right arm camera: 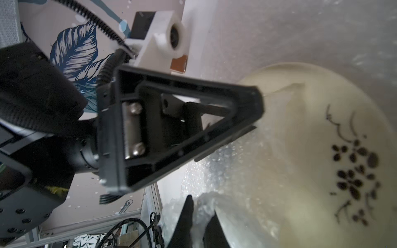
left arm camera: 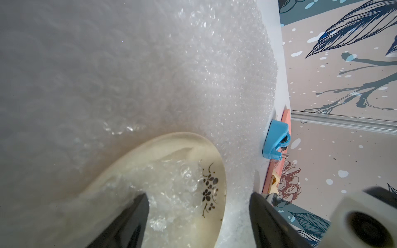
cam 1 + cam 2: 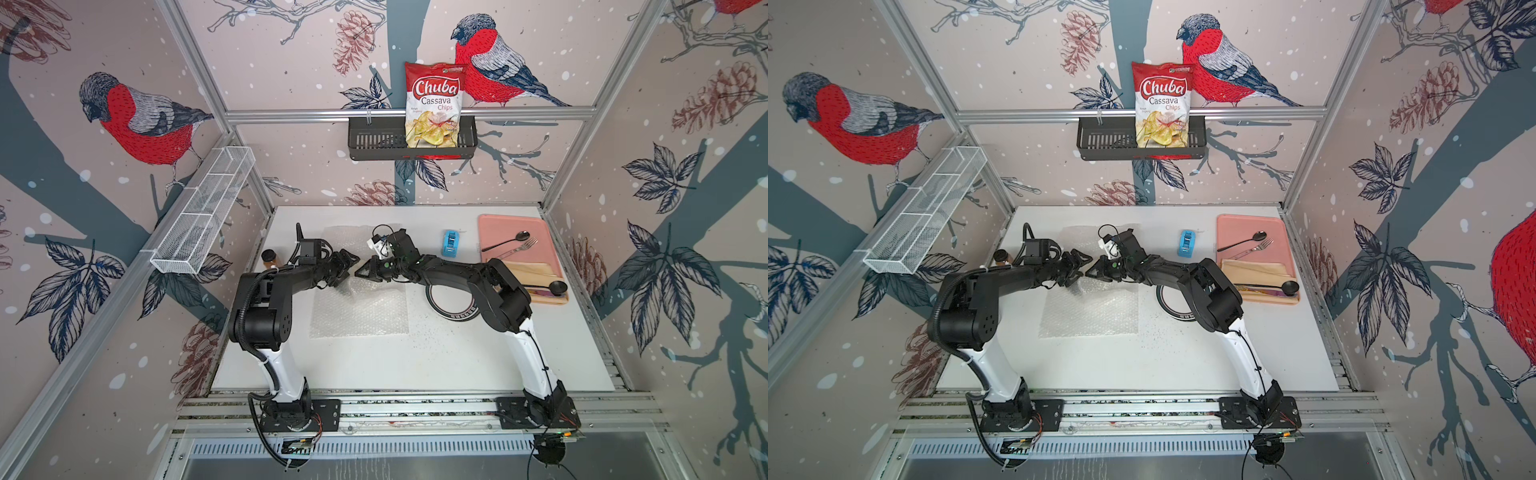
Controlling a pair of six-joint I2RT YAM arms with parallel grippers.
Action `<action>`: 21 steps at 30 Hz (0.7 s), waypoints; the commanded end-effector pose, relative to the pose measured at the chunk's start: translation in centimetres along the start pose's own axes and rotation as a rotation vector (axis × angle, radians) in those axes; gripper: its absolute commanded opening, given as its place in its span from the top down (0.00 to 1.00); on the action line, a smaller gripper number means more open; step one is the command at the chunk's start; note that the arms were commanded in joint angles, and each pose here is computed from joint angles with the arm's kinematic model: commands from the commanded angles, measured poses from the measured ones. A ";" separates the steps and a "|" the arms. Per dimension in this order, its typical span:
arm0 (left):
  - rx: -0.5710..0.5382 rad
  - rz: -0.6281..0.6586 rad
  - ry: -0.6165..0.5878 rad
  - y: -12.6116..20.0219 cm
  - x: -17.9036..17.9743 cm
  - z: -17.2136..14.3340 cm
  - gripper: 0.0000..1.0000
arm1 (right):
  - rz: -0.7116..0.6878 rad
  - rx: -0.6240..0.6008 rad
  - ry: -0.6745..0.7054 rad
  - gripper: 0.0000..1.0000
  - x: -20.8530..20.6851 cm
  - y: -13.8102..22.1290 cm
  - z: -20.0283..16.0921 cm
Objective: Wrap dinner plates in bubble wrap
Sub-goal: Wrap the plate in the bubble wrap.
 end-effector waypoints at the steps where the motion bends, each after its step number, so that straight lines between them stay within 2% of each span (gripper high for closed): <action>1: 0.051 0.162 0.132 0.2 3.4 -1.5 0.22 | 0.019 -0.024 -0.035 0.86 -0.1 0.1 0.8; 18: 0.070 0.049 0.107 1.7 1.0 -1.7 0.21 | -0.155 -0.040 -0.129 0.82 -4.2 -2.3 1.4; 21: 0.077 0.023 0.086 2.3 0.2 -1.7 0.21 | -0.194 -0.019 -0.134 0.78 -4.9 -2.9 0.7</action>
Point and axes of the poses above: each gripper's point midway between its finger pads, its own y axis back along the fingers, its own x axis along the line the jaws close on, z = x × y, the point moved 6 cm from there along y, back along the fingers, and after that the axes turned 8 degrees about y, right-handed, at the moved point
